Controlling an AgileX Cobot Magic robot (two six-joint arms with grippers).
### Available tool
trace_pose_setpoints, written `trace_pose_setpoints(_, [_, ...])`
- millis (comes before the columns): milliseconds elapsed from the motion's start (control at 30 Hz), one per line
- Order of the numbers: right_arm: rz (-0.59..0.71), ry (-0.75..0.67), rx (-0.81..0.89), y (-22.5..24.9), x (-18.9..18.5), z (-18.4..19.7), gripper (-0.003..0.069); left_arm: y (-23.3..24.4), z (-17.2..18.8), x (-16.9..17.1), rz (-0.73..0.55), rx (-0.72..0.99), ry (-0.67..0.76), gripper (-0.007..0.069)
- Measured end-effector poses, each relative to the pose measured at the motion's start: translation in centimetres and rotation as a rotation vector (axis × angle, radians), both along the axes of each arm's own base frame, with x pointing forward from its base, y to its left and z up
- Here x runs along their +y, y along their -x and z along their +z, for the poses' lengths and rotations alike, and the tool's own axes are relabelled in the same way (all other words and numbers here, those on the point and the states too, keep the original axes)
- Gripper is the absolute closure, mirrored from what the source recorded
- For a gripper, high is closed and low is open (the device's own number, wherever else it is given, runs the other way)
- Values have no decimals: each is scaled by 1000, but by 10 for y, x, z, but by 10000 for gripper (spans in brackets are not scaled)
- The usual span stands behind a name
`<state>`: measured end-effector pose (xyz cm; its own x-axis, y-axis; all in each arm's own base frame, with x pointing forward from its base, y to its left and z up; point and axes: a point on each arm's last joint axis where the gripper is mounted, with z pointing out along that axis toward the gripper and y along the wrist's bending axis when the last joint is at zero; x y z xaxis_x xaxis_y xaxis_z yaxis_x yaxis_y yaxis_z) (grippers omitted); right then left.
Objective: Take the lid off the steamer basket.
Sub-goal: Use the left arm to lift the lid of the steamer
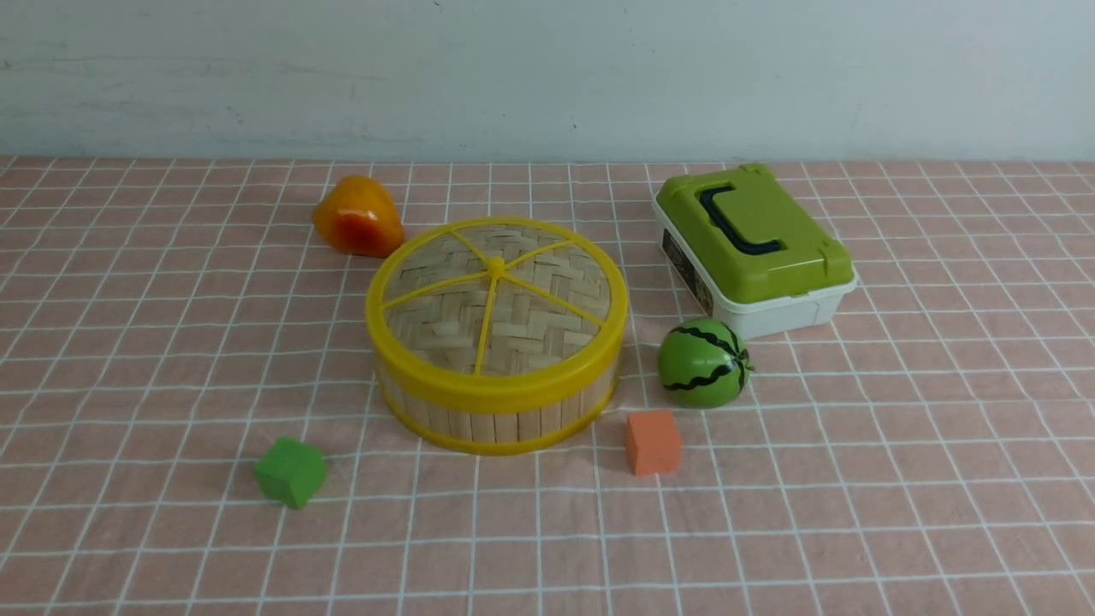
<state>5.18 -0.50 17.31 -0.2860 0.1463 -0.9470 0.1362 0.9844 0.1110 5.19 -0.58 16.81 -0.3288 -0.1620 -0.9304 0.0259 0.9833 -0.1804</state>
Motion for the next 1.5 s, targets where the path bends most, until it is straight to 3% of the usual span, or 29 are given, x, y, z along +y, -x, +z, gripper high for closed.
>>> trace_pose_setpoints(500, [0, 0, 0, 0, 0, 0, 418, -1, 4, 0, 4, -51, 12, 512])
trace_pose_setpoints(667, [0, 0, 0, 0, 0, 0, 418, -5, 26, 2, 27, -291, 36, 507])
trace_pose_setpoints(767, [0, 0, 0, 0, 0, 0, 418, -2, 51, 5, 55, -566, 59, 502])
trace_pose_setpoints(900, [0, 0, 0, 0, 0, 0, 418, 5, 70, 7, 77, -787, 89, 501])
trace_pose_setpoints(1033, [0, 0, 0, 0, 0, 0, 418, 14, 84, 15, 109, -972, 360, 501])
trace_pose_setpoints(1167, [0, 0, 0, 0, 0, 0, 418, 17, 108, 19, 127, -980, 517, 529])
trace_pose_setpoints(1233, [0, 0, 0, 0, 0, 0, 418, 16, 121, 18, 122, -951, 503, 552])
trace_pose_setpoints(1333, [0, 0, 0, 0, 0, 0, 418, 1, 167, 10, 90, -764, 371, 638])
trace_pose_setpoints(1433, [0, 0, 0, 0, 0, 0, 418, -30, 193, 2, 52, -534, 279, 638])
trace_pose_setpoints(1500, [0, 0, 0, 0, 0, 0, 418, -40, 200, 0, 43, -480, 265, 638])
